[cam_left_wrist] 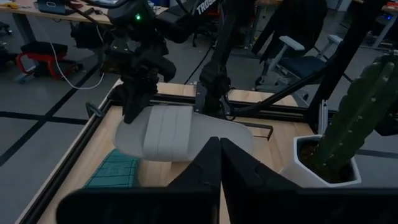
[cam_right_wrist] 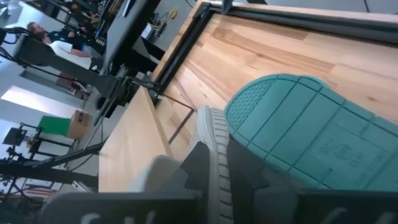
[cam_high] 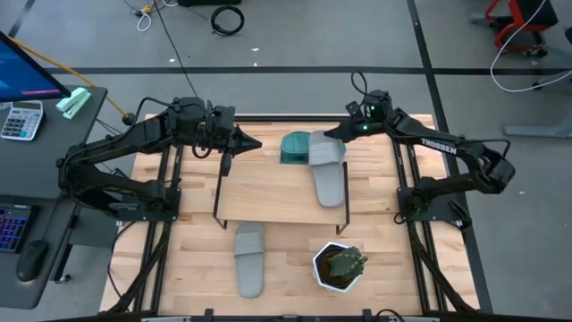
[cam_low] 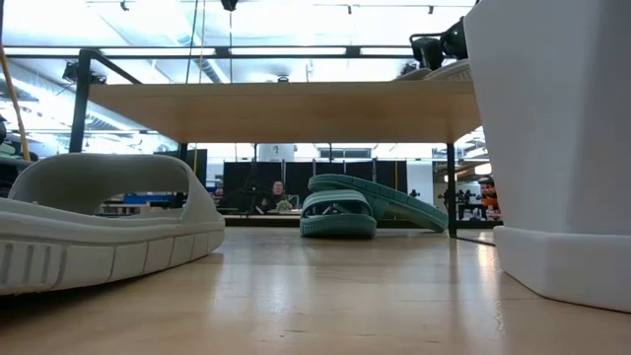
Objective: Pick and place slides into the shelf
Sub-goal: Put the bottom gray slipper on the shelf
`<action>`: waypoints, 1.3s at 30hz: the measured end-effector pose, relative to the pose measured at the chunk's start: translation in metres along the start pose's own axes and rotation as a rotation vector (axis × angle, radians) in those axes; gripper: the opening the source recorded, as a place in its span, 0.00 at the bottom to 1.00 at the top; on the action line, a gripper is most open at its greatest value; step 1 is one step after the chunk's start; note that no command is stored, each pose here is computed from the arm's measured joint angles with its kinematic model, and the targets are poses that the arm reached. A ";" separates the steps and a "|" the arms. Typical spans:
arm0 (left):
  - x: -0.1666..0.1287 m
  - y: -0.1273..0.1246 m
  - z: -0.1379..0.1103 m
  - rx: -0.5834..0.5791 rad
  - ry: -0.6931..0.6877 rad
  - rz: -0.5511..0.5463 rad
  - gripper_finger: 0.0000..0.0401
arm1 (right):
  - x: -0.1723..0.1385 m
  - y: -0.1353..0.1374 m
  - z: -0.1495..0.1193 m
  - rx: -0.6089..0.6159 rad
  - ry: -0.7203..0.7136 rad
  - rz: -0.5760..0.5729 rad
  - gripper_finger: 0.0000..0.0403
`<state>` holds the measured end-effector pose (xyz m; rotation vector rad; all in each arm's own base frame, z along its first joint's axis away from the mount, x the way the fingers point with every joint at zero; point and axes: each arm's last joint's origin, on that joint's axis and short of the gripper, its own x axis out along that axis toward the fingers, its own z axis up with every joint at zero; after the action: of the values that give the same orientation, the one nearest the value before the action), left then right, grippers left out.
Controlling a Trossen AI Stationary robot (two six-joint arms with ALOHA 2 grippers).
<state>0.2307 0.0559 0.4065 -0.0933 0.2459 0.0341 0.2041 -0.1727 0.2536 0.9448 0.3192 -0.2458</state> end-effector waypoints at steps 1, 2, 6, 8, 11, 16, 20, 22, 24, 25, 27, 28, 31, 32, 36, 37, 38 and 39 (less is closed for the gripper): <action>0.000 0.000 0.000 0.000 0.000 0.004 0.04 | 0.001 0.000 0.000 -0.001 0.000 0.002 0.09; 0.000 0.000 0.000 0.000 0.000 0.009 0.05 | 0.002 -0.001 0.001 -0.006 -0.001 0.006 0.09; 0.000 0.001 0.000 0.000 0.000 0.015 0.04 | 0.005 -0.002 0.001 -0.023 0.002 0.006 0.09; 0.000 0.000 0.000 0.000 0.000 0.015 0.02 | 0.006 -0.003 0.000 -0.034 0.005 0.004 0.09; 0.000 0.000 0.000 0.000 0.000 0.015 0.01 | 0.006 -0.003 0.000 -0.040 0.003 0.003 0.09; 0.000 0.001 0.000 0.000 0.000 0.022 0.04 | 0.004 -0.005 0.001 -0.051 -0.002 -0.002 0.09; 0.000 0.001 0.000 0.017 0.001 0.039 0.04 | 0.004 -0.005 0.001 -0.062 0.002 -0.007 0.09; 0.000 0.002 0.000 0.022 0.001 0.042 0.02 | 0.004 -0.007 0.000 -0.059 0.012 -0.020 0.09; -0.001 0.004 0.000 0.020 0.002 0.048 0.01 | 0.004 -0.008 -0.002 -0.057 0.023 -0.029 0.09; -0.001 0.005 0.000 0.019 0.003 0.052 0.01 | 0.004 -0.008 -0.002 -0.054 0.026 -0.033 0.09; -0.001 0.007 0.000 0.017 0.004 0.061 0.02 | 0.004 -0.008 -0.003 -0.050 0.032 -0.039 0.08; -0.001 0.008 0.000 0.016 0.004 0.064 0.03 | 0.004 -0.009 -0.003 -0.048 0.035 -0.041 0.08; -0.002 0.010 0.000 0.014 0.004 0.074 0.05 | 0.004 -0.009 -0.004 -0.046 0.041 -0.044 0.11; -0.002 0.011 0.000 0.015 0.003 0.077 0.05 | 0.004 -0.009 -0.004 -0.047 0.042 -0.042 0.12; -0.003 0.013 0.000 0.018 0.003 0.088 0.02 | 0.000 -0.005 -0.004 -0.052 0.034 -0.032 0.14; -0.003 0.013 0.000 0.023 0.004 0.088 0.02 | -0.002 -0.003 -0.003 -0.056 0.030 -0.028 0.13; -0.003 0.013 0.000 0.027 0.004 0.088 0.01 | -0.003 -0.001 -0.003 -0.060 0.025 -0.024 0.13; -0.003 0.013 0.000 0.028 0.004 0.088 0.01 | -0.005 0.000 -0.003 -0.062 0.020 -0.019 0.12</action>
<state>0.2272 0.0689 0.4058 -0.0550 0.2540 0.1179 0.1990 -0.1697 0.2541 0.8840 0.3521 -0.2425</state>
